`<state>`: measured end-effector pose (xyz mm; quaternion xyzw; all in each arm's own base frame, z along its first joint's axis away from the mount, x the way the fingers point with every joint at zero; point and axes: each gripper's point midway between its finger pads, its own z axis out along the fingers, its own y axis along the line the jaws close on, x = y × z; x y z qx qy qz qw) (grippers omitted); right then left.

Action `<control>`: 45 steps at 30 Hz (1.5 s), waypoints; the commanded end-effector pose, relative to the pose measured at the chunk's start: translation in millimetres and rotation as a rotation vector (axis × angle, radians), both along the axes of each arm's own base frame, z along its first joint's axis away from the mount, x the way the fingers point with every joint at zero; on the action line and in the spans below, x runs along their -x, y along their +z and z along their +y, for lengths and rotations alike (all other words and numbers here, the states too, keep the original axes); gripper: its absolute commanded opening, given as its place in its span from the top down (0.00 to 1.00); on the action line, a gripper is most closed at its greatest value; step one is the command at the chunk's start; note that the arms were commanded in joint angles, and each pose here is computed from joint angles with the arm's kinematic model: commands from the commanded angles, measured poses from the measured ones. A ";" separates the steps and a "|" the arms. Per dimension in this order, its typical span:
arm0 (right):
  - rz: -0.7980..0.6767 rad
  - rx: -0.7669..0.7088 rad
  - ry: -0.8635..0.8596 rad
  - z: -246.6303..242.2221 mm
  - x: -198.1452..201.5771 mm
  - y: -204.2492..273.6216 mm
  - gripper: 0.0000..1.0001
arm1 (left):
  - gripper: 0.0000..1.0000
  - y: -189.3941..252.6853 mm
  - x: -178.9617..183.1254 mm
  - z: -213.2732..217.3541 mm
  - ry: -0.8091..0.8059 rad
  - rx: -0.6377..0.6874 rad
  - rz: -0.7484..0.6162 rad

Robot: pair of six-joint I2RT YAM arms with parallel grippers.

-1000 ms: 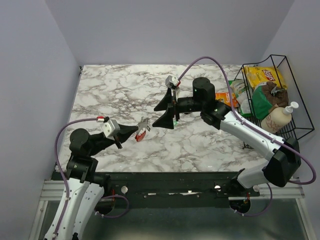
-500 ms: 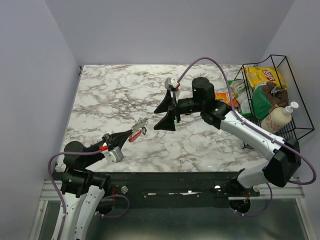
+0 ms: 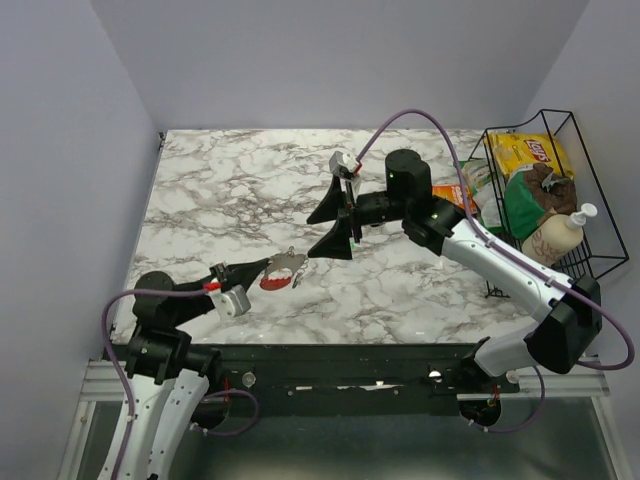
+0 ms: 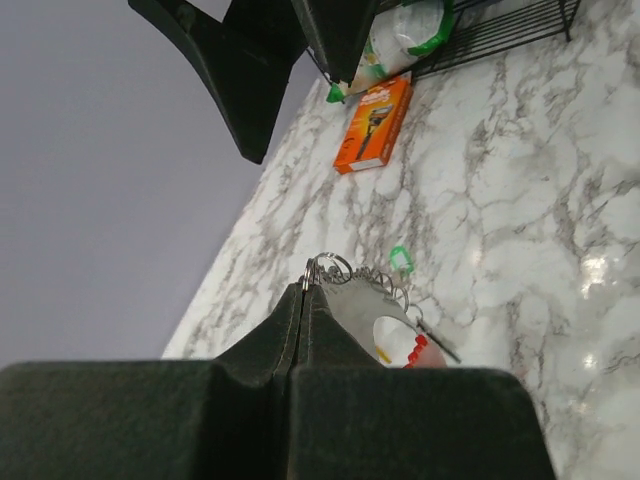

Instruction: Put the keys on the keyring

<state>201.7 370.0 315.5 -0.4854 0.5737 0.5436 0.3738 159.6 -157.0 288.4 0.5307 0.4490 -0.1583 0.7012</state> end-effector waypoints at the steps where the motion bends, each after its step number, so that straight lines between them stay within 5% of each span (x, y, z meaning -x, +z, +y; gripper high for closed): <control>1: -0.013 -0.024 0.057 3.8 6.5 15.0 0.01 | 1.00 22.0 5.6 -18.2 -0.118 0.125 0.173; 14: 0.010 -0.053 0.128 10.9 13.1 34.4 0.39 | 1.00 44.8 2.0 -31.4 -0.222 0.403 0.326; 20: 0.036 -0.002 -0.020 10.2 -6.3 14.4 0.58 | 1.00 43.4 -0.1 -30.2 -0.208 0.419 0.332; 28: 0.209 0.111 -0.370 -3.3 -45.0 -19.0 0.55 | 1.00 30.9 -1.1 -27.6 -0.169 0.377 0.341; 34: 0.406 0.180 -0.392 3.6 -43.2 -27.6 0.54 | 1.00 23.9 -2.1 -24.2 -0.136 0.352 0.327; 45: 0.548 0.400 -0.441 8.9 -30.3 -60.5 0.52 | 1.00 17.0 -4.9 -23.9 -0.123 0.333 0.332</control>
